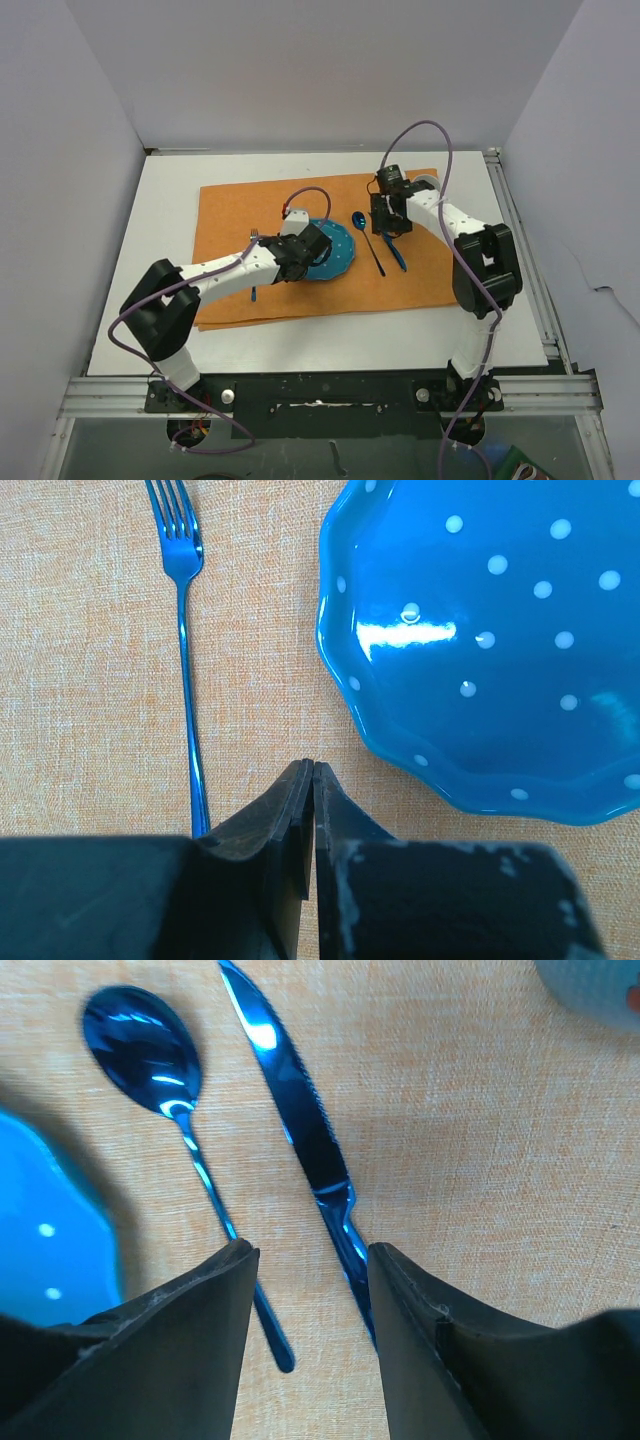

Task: Set the dinner table for one person

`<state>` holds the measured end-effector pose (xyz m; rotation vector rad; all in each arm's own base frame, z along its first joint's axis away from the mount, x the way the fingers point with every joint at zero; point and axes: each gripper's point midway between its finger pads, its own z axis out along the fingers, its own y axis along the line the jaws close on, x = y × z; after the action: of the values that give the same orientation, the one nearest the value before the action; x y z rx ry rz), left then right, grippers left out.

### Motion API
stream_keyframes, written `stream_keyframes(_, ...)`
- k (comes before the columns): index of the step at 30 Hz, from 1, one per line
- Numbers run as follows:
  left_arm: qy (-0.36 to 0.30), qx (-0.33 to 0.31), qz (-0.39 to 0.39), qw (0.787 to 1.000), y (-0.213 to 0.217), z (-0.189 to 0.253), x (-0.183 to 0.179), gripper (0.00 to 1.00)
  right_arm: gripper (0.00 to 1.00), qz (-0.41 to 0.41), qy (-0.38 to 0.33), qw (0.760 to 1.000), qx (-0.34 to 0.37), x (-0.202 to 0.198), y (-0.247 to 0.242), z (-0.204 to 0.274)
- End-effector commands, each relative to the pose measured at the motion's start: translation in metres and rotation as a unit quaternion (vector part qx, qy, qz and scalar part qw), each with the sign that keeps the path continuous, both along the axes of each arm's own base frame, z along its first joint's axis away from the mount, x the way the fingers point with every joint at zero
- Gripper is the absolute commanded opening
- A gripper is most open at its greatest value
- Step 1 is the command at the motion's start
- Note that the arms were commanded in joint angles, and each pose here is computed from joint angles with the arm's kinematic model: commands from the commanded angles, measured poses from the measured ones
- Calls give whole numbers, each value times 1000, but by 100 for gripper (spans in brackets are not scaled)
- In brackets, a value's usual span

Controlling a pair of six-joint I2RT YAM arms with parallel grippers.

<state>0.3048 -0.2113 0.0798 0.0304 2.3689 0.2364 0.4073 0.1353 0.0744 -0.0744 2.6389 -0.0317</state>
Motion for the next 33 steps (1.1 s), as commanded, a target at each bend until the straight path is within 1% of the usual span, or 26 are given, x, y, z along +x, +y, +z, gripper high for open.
stream_keyframes(1,-15,-3,-2,1000,-6,11,8,4,48,8,8,1000,5,8,-11,-3)
stream_keyframes(5,-12,-1,-3,1000,-7,9,8,4,47,10,10,1000,16,12,-19,-8)
stream_keyframes(9,-10,-2,-4,1000,-10,8,10,4,47,9,29,999,15,11,-26,-18)
stream_keyframes(17,-9,-8,-6,1000,-14,8,11,4,44,0,45,998,41,-17,-20,-31)
stream_keyframes(24,-8,-13,-8,1000,-13,9,9,4,41,-7,64,997,37,-43,-27,-51)
stream_keyframes(25,-7,-13,-8,1000,-13,9,8,4,37,-9,67,997,34,-44,-28,-53)
stream_keyframes(26,-7,-13,-9,1000,-13,9,8,4,29,-11,70,997,32,-46,-30,-56)
stream_keyframes(27,-8,-15,-8,1000,-13,10,8,4,15,-12,73,997,31,-47,-30,-58)
stream_keyframes(28,-9,-15,-7,1000,-13,10,8,4,3,-12,76,997,30,-48,-30,-60)
stream_keyframes(29,-8,-15,-8,1000,-13,10,7,4,0,-13,77,996,30,-49,-30,-61)
stream_keyframes(33,-7,-16,-8,1000,-12,9,6,4,0,-9,75,997,33,-49,-25,-59)
